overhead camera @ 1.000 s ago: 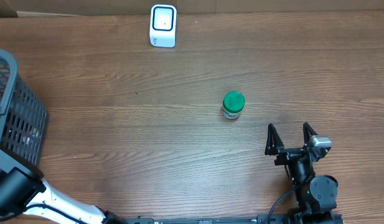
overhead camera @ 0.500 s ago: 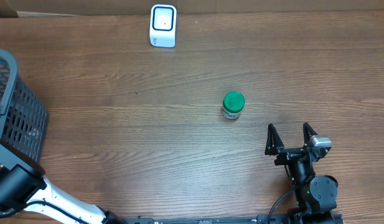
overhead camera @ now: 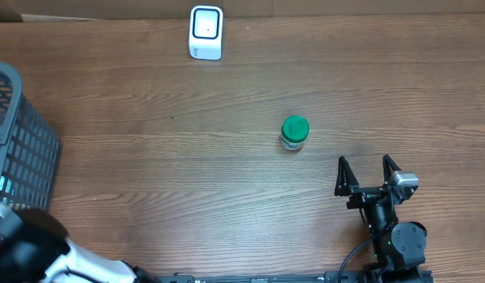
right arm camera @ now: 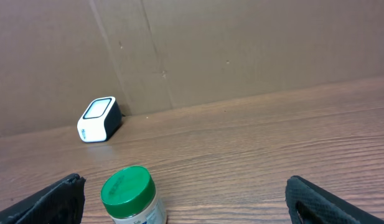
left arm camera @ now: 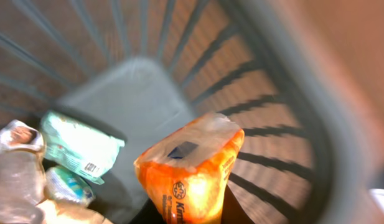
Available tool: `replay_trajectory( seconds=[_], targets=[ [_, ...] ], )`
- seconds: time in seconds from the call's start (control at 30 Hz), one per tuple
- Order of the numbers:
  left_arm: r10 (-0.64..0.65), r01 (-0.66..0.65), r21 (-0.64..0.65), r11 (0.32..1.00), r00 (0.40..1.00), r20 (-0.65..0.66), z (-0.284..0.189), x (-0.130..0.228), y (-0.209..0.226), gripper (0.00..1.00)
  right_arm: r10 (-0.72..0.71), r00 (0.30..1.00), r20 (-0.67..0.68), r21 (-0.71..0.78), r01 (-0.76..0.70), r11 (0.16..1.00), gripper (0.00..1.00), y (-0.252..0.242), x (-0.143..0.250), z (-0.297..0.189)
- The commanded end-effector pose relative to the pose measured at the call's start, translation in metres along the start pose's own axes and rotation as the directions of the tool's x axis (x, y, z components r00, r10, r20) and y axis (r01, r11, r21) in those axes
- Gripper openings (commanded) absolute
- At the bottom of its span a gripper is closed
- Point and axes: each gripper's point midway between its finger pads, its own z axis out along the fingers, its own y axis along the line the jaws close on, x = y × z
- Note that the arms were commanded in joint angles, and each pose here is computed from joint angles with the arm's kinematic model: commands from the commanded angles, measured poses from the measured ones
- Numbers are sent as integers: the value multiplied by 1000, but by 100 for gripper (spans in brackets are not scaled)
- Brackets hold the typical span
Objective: Scan the item barcode
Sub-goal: 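Move the left gripper back into the basket and grasp the orange package, then hold the orange package under the scanner, then place it beside the jar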
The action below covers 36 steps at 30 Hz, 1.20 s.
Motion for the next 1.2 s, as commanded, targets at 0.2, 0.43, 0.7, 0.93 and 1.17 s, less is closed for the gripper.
replay_trajectory(
  seconds=[0.2, 0.43, 0.7, 0.93, 1.17],
  targets=[
    [217, -222, 346, 912, 975, 54, -112, 65, -130, 4, -5, 1000, -3, 2, 5, 1000, 100, -1, 3, 0],
    [541, -412, 535, 738, 834, -104, -84, 181, -234, 4, -4, 1000, -3, 2, 4, 1000, 100, -1, 3, 0],
    [668, -432, 609, 665, 708, -228, -20, 304, -283, 4, -4, 1000, -3, 2, 4, 1000, 100, -1, 3, 0],
    [661, -389, 630, 672, 699, -273, 20, 370, -293, 4, -5, 1000, -3, 2, 5, 1000, 100, -1, 3, 0],
    [656, -358, 635, 685, 683, -321, 42, 424, -291, 4, -5, 1000, -3, 2, 5, 1000, 100, -1, 3, 0]
  ],
)
